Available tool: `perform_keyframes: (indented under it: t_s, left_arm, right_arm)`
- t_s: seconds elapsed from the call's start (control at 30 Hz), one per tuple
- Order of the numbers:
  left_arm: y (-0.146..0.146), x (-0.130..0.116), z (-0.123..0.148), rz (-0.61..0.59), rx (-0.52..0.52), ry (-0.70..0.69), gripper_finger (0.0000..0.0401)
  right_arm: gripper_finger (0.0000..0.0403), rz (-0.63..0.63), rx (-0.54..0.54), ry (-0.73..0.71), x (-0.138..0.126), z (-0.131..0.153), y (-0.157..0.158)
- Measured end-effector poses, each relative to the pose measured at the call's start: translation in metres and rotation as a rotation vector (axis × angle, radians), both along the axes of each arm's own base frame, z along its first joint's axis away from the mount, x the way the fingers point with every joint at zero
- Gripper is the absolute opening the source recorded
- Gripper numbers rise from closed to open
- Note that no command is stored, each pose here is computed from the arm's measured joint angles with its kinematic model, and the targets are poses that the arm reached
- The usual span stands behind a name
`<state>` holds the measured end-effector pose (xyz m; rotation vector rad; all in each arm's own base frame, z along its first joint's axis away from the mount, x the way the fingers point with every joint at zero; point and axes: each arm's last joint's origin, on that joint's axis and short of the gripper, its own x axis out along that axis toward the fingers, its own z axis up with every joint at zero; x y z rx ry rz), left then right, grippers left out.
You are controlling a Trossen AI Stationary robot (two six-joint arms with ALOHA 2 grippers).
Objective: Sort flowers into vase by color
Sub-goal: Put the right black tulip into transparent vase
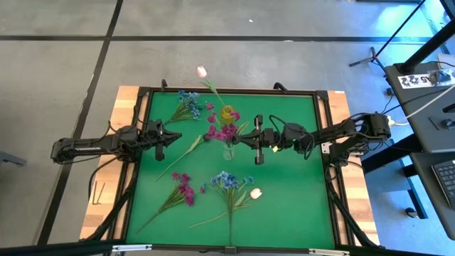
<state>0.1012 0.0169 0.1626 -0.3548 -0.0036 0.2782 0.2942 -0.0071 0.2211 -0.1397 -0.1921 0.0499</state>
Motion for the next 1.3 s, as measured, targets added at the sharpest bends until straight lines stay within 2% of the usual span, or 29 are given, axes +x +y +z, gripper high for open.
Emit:
perform_keyframes:
  t_s: [0.77,0.87,1.1,1.3]
  left_arm:
    - [0.000,0.000,0.000,0.000,0.000,0.000,0.0000]
    - [0.000,0.000,0.000,0.003,0.010,0.002,0.0000]
    - [0.001,0.000,0.000,0.021,0.027,0.008,0.0000]
    - [0.001,0.000,0.001,0.024,0.028,0.007,0.0000]
  right_arm:
    - [0.0005,-0.056,0.033,0.100,0.001,-0.009,-0.002]
    - [0.0029,-0.055,0.036,0.100,0.001,-0.010,-0.002]
    - [0.0116,-0.052,0.057,0.106,0.001,-0.010,-0.002]
    - [0.0169,-0.052,0.077,0.192,0.000,-0.015,-0.002]
